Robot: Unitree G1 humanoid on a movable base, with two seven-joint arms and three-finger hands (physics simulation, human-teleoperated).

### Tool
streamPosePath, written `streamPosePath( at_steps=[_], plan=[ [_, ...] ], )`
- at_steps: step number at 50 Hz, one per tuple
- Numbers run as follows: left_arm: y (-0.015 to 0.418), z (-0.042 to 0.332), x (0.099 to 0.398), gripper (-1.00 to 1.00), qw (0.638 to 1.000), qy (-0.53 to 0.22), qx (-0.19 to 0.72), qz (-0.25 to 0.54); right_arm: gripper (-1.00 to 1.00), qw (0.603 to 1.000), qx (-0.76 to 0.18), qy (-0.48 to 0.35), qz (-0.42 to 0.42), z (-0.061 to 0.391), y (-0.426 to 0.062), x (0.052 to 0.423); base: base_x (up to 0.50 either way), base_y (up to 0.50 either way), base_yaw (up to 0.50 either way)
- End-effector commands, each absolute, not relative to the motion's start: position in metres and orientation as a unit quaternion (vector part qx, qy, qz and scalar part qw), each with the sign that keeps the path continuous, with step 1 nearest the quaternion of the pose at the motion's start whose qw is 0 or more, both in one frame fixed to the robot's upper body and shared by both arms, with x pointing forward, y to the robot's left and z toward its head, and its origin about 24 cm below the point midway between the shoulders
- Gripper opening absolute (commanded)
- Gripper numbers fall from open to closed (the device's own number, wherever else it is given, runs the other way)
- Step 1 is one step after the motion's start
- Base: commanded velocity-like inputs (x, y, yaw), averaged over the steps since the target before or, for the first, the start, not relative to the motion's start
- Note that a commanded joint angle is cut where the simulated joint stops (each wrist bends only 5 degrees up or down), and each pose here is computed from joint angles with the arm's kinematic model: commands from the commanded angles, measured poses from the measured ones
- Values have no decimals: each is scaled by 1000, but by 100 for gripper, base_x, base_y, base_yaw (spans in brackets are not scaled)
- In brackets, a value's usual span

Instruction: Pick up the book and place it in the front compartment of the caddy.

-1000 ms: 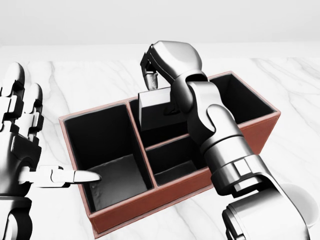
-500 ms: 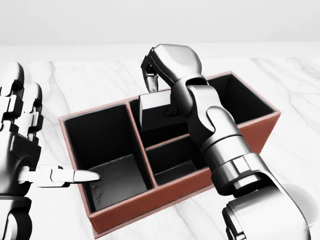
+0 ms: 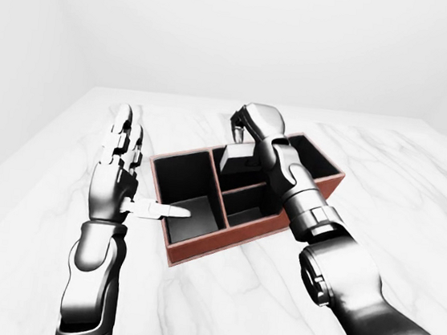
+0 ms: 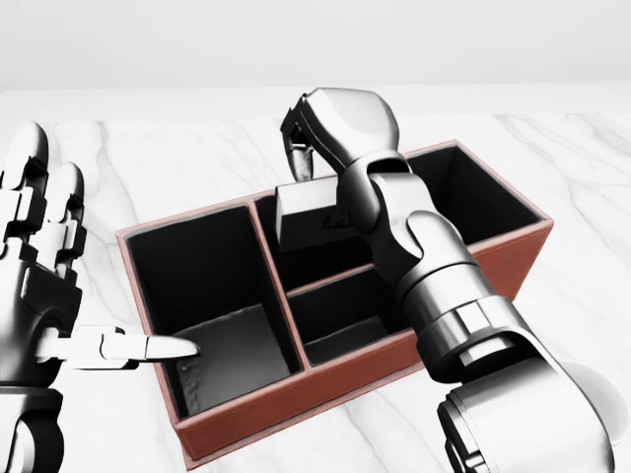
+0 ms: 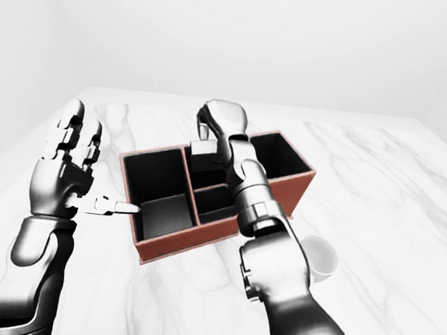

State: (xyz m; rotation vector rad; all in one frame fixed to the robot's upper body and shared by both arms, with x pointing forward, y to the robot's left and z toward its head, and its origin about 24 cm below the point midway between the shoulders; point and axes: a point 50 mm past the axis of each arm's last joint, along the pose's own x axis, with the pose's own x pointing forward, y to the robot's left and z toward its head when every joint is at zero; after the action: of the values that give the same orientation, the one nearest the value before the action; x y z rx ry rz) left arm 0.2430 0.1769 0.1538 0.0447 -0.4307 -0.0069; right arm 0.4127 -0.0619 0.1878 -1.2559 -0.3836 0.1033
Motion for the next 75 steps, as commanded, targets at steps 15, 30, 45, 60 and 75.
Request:
streamPosePath(
  at_steps=[15,30,45,60,75],
  plan=[
    [177,155,243,100,976,-216,22,-4,-100,788,-586,-190,7,188,-67,415,0,0,0],
    [176,155,242,100,976,-216,22,-4,-100,785,-591,-186,9,180,-66,415,0,0,0],
    [177,155,242,100,976,-218,22,-4,-100,783,-594,-186,11,176,-62,414,0,0,0],
    [176,155,242,100,976,-217,21,-5,-100,781,-595,-188,11,173,-60,413,0,0,0],
    [176,156,242,100,975,-219,21,-5,-100,779,-599,-189,10,168,-59,411,0,0,0]
  ],
)
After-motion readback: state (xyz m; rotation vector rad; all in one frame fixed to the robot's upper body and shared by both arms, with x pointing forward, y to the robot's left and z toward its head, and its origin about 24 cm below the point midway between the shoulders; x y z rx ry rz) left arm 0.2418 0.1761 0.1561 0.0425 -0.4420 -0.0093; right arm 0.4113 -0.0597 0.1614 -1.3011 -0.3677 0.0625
